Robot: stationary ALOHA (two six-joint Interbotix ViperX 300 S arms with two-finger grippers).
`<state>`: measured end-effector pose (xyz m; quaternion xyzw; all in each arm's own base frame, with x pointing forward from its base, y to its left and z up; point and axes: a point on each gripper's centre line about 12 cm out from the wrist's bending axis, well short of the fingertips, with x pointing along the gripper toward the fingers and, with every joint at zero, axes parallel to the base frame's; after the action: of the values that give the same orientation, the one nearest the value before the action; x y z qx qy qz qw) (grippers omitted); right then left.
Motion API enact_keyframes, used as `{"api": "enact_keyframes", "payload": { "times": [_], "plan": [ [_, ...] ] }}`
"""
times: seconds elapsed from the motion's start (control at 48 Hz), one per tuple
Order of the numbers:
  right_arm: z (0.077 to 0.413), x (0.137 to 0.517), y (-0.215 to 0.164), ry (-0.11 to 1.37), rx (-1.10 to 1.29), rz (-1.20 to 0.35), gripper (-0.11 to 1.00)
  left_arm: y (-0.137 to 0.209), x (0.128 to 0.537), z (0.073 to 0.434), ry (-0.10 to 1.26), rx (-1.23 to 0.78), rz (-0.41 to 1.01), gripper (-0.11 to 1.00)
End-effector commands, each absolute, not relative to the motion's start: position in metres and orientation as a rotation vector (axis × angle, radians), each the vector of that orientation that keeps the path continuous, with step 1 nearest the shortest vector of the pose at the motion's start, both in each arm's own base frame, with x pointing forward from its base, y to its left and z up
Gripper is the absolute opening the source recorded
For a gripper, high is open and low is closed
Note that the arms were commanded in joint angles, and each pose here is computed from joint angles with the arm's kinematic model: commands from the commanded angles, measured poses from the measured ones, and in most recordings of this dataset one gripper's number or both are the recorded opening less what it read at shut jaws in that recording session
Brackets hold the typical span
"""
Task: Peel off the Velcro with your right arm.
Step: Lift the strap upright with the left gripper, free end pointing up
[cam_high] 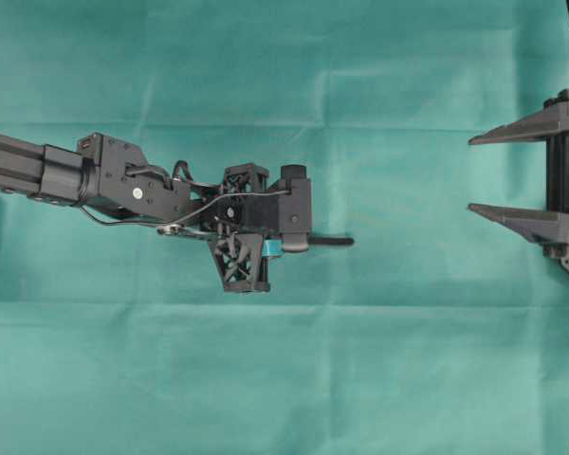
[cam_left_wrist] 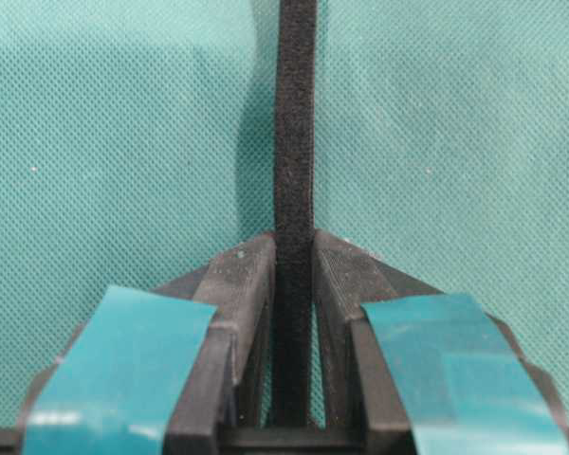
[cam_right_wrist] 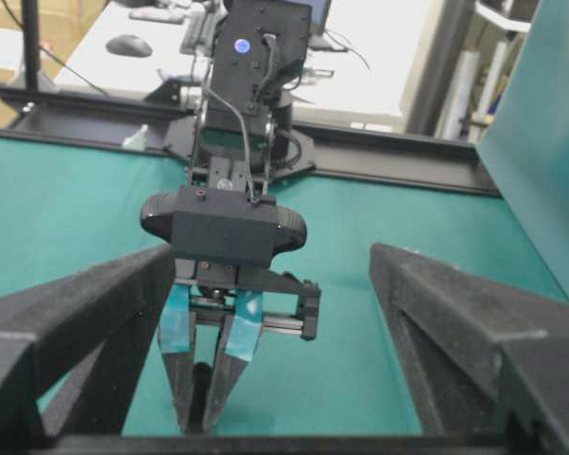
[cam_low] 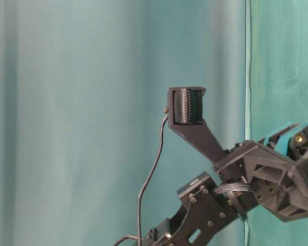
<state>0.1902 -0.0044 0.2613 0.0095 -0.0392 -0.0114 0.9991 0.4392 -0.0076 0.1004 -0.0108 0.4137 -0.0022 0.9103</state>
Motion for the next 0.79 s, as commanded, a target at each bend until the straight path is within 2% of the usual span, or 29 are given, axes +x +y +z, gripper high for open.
{"api": "enact_keyframes", "payload": {
  "times": [0.0, 0.271, 0.542, 0.771],
  "plan": [
    [0.268, 0.192, -0.004, -0.1, 0.02, -0.023, 0.69, -0.005, 0.444, 0.135, 0.769, -0.024, -0.001, 0.1],
    [0.274, 0.192, -0.004, -0.118, 0.017, -0.022, 0.69, -0.005, 0.438, 0.177, 0.677, -0.026, -0.002, 0.1],
    [0.297, 0.195, -0.004, -0.155, -0.009, -0.019, 0.69, -0.003, 0.414, 0.24, 0.537, -0.027, -0.001, 0.1],
    [0.319, 0.199, -0.002, -0.168, -0.069, -0.005, 0.69, -0.003, 0.395, 0.274, 0.454, -0.029, -0.002, 0.1]
  ]
}}
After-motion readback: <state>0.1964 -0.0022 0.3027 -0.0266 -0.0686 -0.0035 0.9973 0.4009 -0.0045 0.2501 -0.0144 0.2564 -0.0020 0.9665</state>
